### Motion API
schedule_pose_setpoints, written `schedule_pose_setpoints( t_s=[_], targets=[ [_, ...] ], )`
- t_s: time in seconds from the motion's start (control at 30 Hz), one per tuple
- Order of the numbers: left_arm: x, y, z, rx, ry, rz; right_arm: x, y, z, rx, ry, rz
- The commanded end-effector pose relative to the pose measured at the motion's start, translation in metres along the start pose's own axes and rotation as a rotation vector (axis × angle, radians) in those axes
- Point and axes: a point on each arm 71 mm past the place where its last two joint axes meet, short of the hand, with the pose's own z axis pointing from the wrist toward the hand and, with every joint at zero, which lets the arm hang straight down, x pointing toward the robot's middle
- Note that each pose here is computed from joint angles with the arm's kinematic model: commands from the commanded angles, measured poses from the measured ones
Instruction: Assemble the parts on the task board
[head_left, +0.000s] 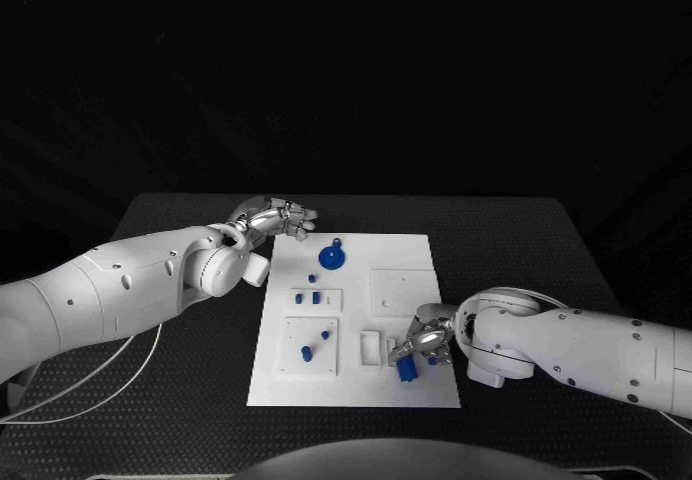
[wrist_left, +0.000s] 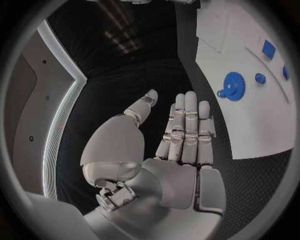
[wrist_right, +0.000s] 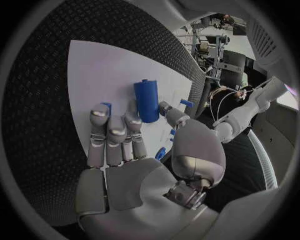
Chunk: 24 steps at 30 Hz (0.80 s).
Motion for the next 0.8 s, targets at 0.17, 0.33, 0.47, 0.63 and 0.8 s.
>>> schedule_pose_setpoints(
  t_s=[0.17,0.33,0.47,0.63,0.8],
  targets=[
    [0.0011,-0.0004,-0.0002,0.003,0.011,-0.009,-0.002,-0.007,-0.007,0.013,-0.026,0.028],
    [0.0003,-0.0002,-0.0004,0.002,0.011,-0.009,-0.012,-0.005,-0.014,0.007,-0.033,0.071],
    [-0.0006,0.0,-0.0006,0.0,0.009,-0.009,-0.018,-0.002,-0.021,0.0,-0.019,0.117],
    [-0.0018,0.0002,-0.0008,-0.001,0.006,-0.008,-0.027,0.004,-0.029,-0.014,-0.009,0.15],
    [-0.0011,0.0001,-0.0005,-0.001,0.008,-0.008,-0.032,0.012,-0.028,-0.017,-0.014,0.151]
  ],
)
